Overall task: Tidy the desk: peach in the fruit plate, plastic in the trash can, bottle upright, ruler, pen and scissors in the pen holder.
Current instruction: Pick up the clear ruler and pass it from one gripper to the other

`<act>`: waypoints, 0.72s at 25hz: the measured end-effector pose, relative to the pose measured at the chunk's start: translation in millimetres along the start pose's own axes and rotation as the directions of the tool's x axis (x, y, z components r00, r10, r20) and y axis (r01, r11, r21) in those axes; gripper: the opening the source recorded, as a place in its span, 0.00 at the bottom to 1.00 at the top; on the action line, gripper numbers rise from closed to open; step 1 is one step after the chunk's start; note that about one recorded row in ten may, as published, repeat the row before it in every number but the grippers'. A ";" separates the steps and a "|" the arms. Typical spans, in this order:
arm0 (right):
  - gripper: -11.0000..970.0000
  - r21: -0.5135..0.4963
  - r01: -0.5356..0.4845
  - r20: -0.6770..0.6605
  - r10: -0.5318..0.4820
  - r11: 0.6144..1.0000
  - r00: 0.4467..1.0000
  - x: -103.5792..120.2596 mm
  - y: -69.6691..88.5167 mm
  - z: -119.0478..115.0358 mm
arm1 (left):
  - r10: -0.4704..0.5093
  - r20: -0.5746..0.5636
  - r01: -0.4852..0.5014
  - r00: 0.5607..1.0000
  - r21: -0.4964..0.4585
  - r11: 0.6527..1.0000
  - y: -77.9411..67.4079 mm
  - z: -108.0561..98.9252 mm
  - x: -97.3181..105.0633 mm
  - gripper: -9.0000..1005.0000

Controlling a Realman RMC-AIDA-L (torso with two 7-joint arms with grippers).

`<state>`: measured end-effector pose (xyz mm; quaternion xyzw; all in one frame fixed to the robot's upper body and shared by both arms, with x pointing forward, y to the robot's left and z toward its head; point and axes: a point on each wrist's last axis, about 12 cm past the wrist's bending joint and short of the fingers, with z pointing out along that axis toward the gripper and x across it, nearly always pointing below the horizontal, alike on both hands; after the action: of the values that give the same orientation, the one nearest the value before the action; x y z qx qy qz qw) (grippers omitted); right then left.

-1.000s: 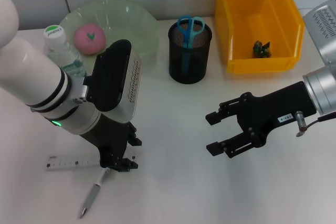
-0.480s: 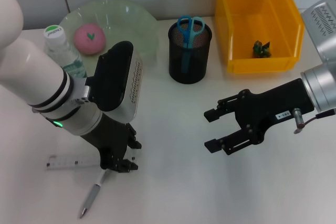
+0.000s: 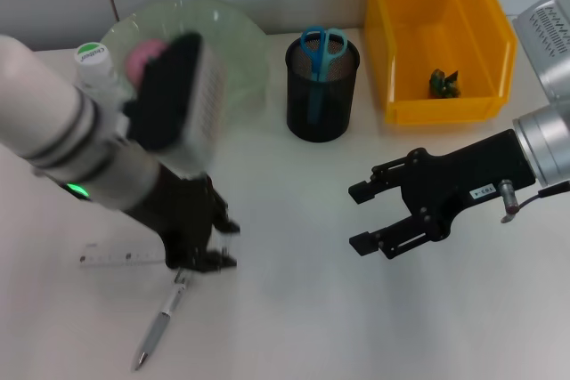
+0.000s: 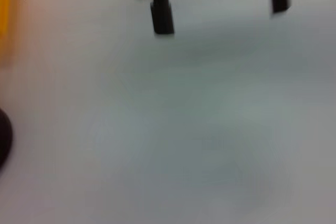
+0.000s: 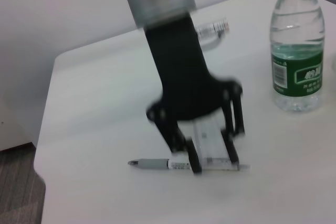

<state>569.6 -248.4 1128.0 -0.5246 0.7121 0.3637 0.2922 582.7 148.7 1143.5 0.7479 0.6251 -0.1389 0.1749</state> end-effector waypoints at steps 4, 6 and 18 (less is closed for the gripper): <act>0.80 0.013 -0.016 -0.006 0.016 1.000 1.000 -0.7 -1.4 -6.3 | -0.095 0.174 0.097 0.980 -0.003 0.995 -3.2 -44.7 5.4 0.39; 0.80 0.027 -0.027 -0.004 0.027 0.999 1.000 0.7 -2.1 -11.9 | -0.143 0.283 0.150 0.948 -0.004 0.989 -5.5 -65.6 8.7 0.39; 0.80 0.081 -0.129 0.022 0.128 0.988 0.992 27.5 2.2 -40.9 | -0.283 0.885 0.490 0.370 0.072 0.868 -8.7 -111.9 46.0 0.40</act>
<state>558.4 -296.3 1129.6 -0.4621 0.7564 0.3564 0.2956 581.2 239.5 1223.8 0.3784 0.6144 -0.4727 0.5058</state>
